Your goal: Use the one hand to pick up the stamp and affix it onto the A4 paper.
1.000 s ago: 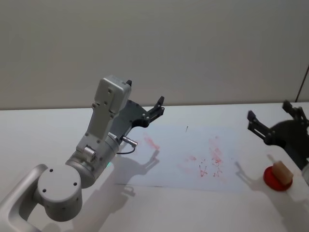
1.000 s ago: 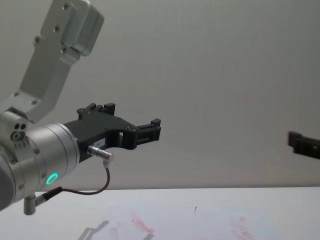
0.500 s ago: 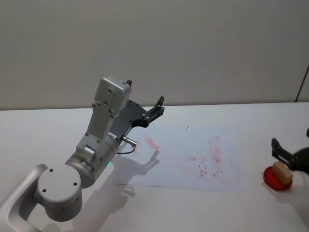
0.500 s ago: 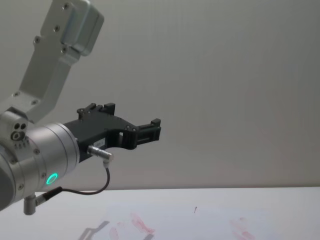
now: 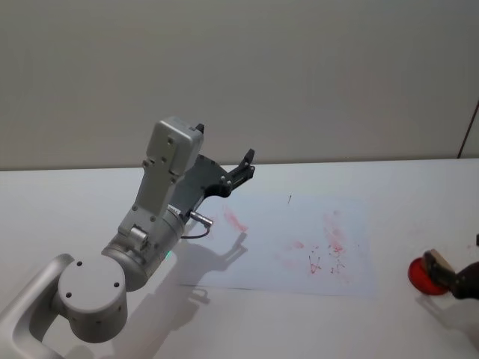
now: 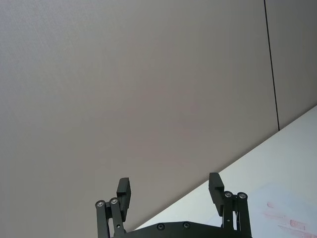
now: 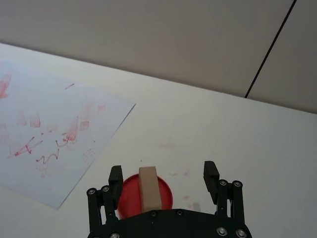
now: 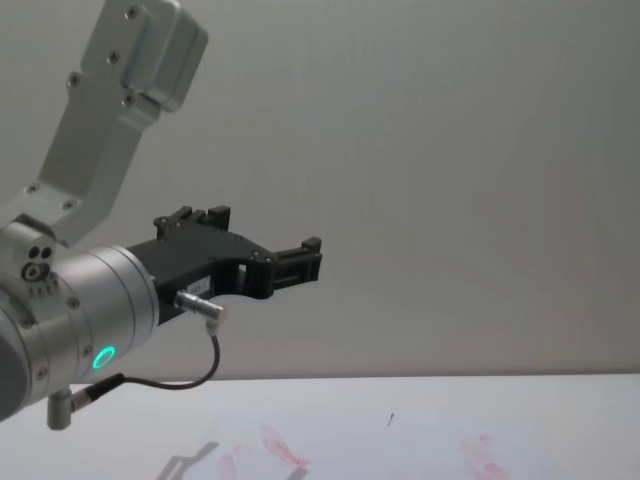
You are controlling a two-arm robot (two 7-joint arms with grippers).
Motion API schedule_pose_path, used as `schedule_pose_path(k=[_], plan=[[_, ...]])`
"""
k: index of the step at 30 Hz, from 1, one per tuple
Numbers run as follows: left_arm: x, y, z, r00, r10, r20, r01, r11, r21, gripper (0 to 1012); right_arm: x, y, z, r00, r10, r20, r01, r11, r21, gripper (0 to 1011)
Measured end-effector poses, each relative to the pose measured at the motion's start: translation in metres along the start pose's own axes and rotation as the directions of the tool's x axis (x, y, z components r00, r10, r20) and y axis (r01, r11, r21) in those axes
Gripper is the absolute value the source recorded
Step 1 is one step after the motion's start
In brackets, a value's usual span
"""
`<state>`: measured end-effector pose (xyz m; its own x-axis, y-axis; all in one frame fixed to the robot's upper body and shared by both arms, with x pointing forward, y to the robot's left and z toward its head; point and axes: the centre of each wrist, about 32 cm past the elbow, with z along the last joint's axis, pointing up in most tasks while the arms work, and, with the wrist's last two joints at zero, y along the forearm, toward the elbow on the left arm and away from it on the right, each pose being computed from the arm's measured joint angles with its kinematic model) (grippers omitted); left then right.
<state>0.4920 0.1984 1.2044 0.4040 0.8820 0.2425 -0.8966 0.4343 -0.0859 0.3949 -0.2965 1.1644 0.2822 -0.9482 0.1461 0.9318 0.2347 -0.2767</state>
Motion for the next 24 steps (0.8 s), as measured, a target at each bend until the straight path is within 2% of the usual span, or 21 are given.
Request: schedule_pose_path(k=[8, 17, 24], plan=[[0.0, 0.0, 0.0, 1.0, 0.0, 0.0, 0.0, 1.0, 0.0, 1001, 0.0001, -0.0013, -0.0064, 0.999, 0.024, 0.02, -0.023, 0.998, -0.06, 1001], [0.0, 0.0, 0.0, 1.0, 0.0, 0.0, 0.0, 1.0, 0.0, 1001, -0.0007, -0.0004, -0.01, 0.999, 0.037, 0.034, -0.034, 0.995, -0.092, 1001], [0.0, 0.0, 0.0, 1.0, 0.0, 0.0, 0.0, 1.0, 0.0, 1001, -0.0012, 0.0001, -0.0113, 0.998, 0.043, 0.039, -0.039, 0.994, -0.107, 879]])
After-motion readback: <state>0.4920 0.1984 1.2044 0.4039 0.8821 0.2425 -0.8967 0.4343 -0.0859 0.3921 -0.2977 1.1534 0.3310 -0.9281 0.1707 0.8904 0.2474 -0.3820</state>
